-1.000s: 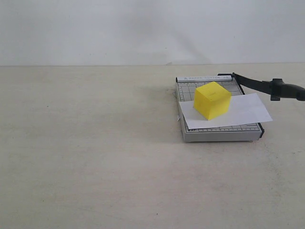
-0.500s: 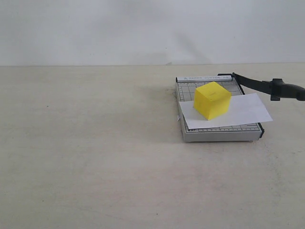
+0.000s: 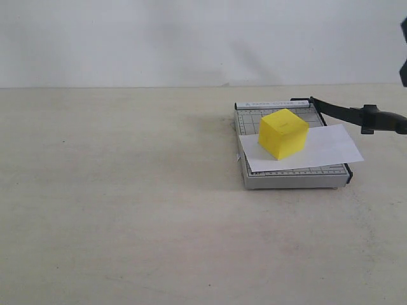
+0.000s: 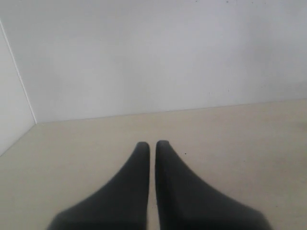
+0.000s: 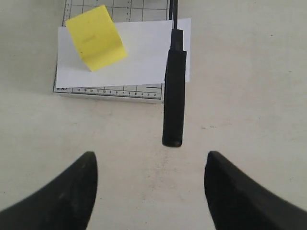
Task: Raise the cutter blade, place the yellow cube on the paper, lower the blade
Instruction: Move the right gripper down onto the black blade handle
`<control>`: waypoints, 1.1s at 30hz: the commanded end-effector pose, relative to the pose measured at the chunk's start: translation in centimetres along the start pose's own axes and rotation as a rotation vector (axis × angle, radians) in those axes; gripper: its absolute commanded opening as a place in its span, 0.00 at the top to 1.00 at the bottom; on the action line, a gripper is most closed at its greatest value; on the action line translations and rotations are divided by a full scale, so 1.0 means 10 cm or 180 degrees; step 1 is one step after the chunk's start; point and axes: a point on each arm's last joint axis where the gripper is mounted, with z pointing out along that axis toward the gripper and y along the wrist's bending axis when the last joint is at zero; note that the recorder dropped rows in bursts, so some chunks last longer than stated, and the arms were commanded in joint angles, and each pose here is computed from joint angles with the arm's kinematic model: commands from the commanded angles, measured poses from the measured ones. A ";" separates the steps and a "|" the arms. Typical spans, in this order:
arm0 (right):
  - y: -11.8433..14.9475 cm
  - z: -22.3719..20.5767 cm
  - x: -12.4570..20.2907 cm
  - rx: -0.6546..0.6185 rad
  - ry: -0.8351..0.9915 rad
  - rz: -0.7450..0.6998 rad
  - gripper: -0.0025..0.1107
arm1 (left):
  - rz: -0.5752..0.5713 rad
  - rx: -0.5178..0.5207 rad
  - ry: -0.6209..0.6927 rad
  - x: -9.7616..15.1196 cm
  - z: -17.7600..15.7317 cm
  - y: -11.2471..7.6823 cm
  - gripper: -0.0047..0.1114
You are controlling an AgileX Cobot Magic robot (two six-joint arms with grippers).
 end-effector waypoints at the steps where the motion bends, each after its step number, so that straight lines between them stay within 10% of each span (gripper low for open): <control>1: -0.01 0.23 -0.38 0.0046 0.0230 -0.0241 0.43 | -0.0034 -0.0019 0.0007 0.01 0.00 0.00 0.92; 33: -0.12 1.05 -0.33 0.0235 0.1034 -0.0383 0.45 | -0.0034 -0.0019 0.0007 0.01 0.00 0.00 0.92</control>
